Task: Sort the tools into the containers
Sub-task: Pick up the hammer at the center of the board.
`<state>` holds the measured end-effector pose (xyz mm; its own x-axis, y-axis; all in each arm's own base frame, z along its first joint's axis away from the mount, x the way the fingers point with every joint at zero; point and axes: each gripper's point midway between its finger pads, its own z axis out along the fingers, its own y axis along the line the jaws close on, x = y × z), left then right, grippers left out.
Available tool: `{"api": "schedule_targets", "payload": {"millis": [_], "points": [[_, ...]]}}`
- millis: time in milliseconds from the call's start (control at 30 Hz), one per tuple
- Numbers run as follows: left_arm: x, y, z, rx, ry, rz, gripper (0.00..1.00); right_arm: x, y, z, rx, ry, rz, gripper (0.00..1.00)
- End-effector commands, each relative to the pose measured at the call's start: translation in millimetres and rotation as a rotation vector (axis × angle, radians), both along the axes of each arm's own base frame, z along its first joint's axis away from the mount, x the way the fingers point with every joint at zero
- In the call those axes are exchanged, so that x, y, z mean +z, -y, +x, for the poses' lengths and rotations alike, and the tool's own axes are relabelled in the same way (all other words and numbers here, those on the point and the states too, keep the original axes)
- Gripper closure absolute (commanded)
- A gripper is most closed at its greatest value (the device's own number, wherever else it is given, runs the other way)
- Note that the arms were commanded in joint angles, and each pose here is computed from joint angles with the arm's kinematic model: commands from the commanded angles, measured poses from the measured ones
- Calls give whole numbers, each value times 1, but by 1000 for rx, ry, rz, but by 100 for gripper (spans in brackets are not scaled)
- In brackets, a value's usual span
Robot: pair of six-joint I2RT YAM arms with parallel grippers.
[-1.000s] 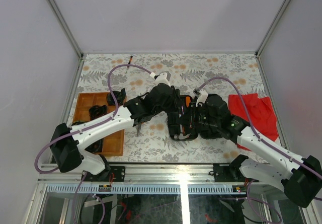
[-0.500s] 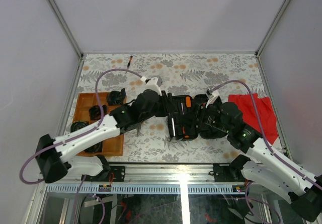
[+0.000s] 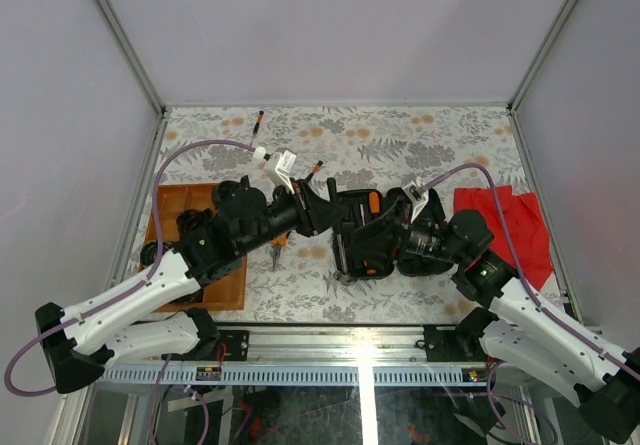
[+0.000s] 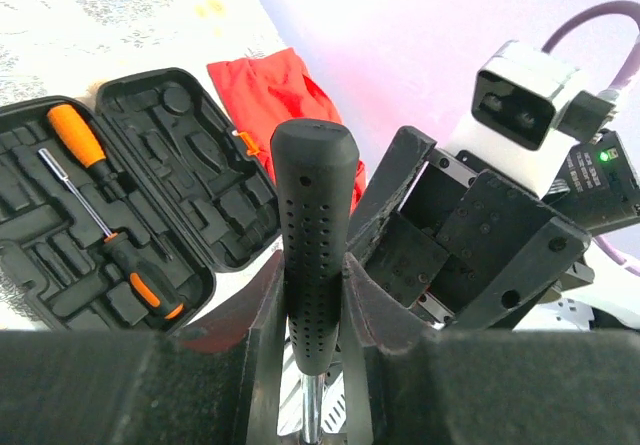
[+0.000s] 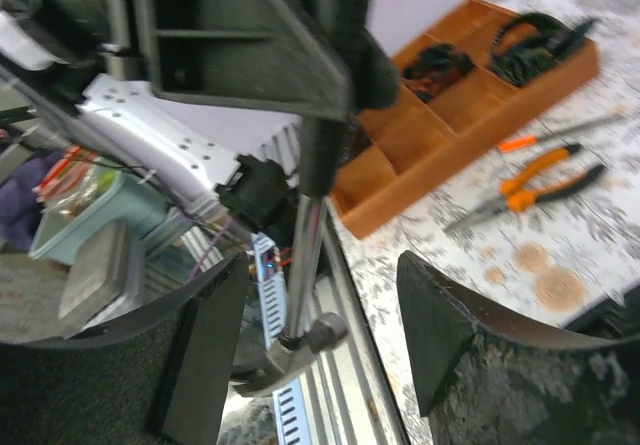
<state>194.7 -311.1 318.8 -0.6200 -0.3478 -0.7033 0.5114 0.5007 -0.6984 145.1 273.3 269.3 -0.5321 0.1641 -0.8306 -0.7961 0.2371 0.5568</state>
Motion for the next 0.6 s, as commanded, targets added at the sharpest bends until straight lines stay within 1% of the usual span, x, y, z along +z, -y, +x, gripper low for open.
{"api": "schedule_targets", "payload": {"millis": [0, 233, 333, 400, 533, 567], "points": [[43, 6, -15, -90, 110, -130, 100, 44, -7, -29, 179, 127, 168, 34], [62, 11, -24, -152, 160, -187, 100, 36, -16, -28, 232, 65, 161, 45], [66, 11, -25, -157, 174, -195, 100, 36, -18, -29, 243, 56, 168, 53], [67, 10, -25, -154, 179, -198, 100, 36, -18, -29, 247, 52, 171, 62], [66, 10, -22, -137, 178, -191, 100, 37, -19, -28, 243, 47, 175, 89], [64, 9, -20, -129, 172, -187, 97, 37, -19, -26, 233, 43, 173, 94]]}}
